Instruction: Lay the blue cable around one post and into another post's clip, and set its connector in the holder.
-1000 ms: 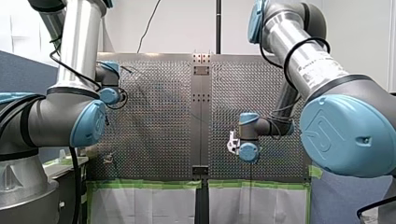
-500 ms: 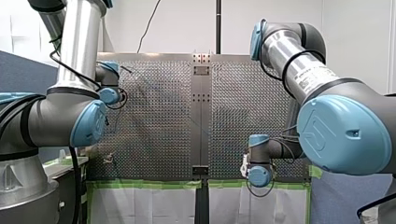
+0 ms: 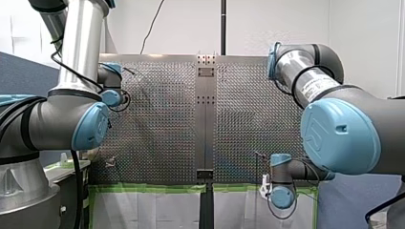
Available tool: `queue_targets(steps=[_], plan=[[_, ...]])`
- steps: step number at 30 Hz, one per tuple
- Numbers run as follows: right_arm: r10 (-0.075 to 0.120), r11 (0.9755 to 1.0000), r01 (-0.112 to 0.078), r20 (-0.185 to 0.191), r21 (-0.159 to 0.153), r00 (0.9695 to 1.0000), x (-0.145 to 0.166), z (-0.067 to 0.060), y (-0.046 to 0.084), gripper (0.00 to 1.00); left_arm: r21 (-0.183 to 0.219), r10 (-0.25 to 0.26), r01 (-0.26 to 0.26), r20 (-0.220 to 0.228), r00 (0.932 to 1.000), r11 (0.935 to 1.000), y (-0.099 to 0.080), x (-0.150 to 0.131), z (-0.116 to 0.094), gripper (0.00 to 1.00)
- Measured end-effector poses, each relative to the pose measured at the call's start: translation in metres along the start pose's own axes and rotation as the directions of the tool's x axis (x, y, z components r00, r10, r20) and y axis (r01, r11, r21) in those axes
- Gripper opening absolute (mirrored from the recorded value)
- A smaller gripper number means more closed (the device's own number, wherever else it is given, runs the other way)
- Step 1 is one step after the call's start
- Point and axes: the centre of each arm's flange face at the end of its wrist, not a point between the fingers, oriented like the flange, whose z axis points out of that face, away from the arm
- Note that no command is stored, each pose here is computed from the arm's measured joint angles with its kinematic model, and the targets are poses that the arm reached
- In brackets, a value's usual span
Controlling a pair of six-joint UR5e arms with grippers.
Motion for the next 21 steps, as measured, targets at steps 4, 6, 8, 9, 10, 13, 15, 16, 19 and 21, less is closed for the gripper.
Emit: queue_targets(steps=[4,6,8,9,10,13,15,16,19,21], plan=[[0.018,0.9998,-0.018,-0.016,0.003,0.9997,-0.006,0.021,0.009,0.0,0.0,0.0,0.0,-0.001,1.0,1.0,0.0,0.0,0.0,1.0],[0.034,0.9994,-0.034,-0.034,0.006,0.9988,-0.004,0.033,0.014,0.0,0.0,0.0,0.0,-0.001,1.0,1.0,0.0,0.0,0.0,1.0],[0.053,0.9986,-0.053,-0.052,0.009,0.9972,-0.002,0.043,0.019,0.0,0.0,0.0,0.0,-0.001,1.0,1.0,-0.001,0.0,0.0,1.0],[0.063,0.998,-0.062,-0.057,0.01,0.9964,-0.002,0.047,0.021,0.0,0.001,0.0,0.0,-0.001,1.0,1.0,-0.001,0.0,0.0,1.0],[0.073,0.9973,-0.072,-0.063,0.011,0.9954,-0.003,0.05,0.024,0.0,0.001,0.0,0.0,-0.001,1.0,1.0,-0.001,0.0,0.0,1.0],[0.106,0.9943,-0.105,-0.071,0.015,0.9919,-0.01,0.061,0.034,0.0,0.001,0.0,0.0,-0.001,1.0,1.0,-0.001,0.0,0.0,1.0],[0.123,0.9924,-0.122,-0.068,0.016,0.99,-0.016,0.066,0.041,0.0,0.001,0.0,0.0,-0.001,1.0,1.0,-0.001,0.0,0.0,1.0],[0.128,0.9918,-0.127,-0.065,0.016,0.9896,-0.019,0.068,0.044,0.0,0.001,0.0,0.0,-0.001,1.0,1.0,-0.001,0.0,0.0,1.0],[0.138,0.9904,-0.138,-0.052,0.015,0.989,-0.031,0.073,0.056,0.0,0.001,0.0,0.0,-0.001,1.0,1.0,-0.001,0.0,0.0,1.0],[0.144,0.9896,-0.143,-0.041,0.014,0.9888,-0.039,0.079,0.064,0.0,0.001,0.0,0.0,-0.002,1.0,1.0,-0.001,0.0,0.0,1.0]])
